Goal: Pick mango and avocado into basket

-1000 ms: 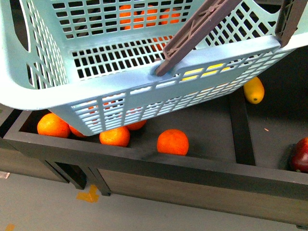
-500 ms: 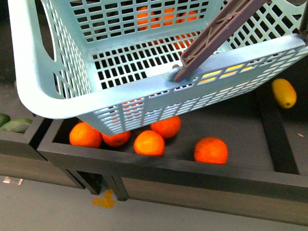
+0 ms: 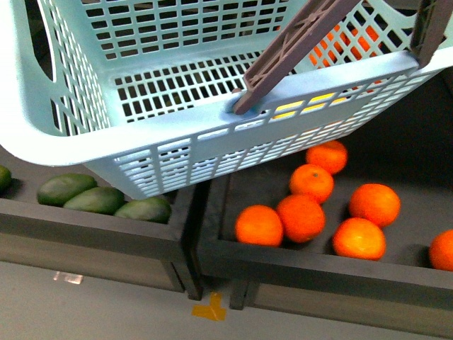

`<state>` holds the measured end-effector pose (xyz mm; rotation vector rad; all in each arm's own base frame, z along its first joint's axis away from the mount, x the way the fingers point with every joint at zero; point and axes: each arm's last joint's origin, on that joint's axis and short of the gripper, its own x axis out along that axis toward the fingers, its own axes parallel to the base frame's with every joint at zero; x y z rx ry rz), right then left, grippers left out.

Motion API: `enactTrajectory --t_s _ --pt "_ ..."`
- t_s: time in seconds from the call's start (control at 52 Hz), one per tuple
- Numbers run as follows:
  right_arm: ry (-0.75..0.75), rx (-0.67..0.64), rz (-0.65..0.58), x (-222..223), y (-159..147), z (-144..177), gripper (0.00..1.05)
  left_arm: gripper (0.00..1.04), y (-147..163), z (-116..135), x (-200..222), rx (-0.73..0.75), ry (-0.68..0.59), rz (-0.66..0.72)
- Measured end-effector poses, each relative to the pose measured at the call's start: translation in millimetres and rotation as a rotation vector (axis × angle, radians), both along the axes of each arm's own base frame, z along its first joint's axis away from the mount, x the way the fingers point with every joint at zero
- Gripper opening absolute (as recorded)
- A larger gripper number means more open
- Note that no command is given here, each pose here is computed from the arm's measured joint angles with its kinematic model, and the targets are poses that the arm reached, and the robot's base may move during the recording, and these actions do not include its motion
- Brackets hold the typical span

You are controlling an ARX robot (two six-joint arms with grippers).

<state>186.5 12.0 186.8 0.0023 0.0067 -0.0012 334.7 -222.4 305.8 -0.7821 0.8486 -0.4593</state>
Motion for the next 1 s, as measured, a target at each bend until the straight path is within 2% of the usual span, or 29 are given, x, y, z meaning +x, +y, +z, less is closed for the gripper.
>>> enactTrajectory --t_s 1.0 --pt "-0.002 0.000 -0.001 0.0 0.0 0.4 0.96 0.05 -0.6 -0.1 -0.4 0.000 0.000 -0.005"
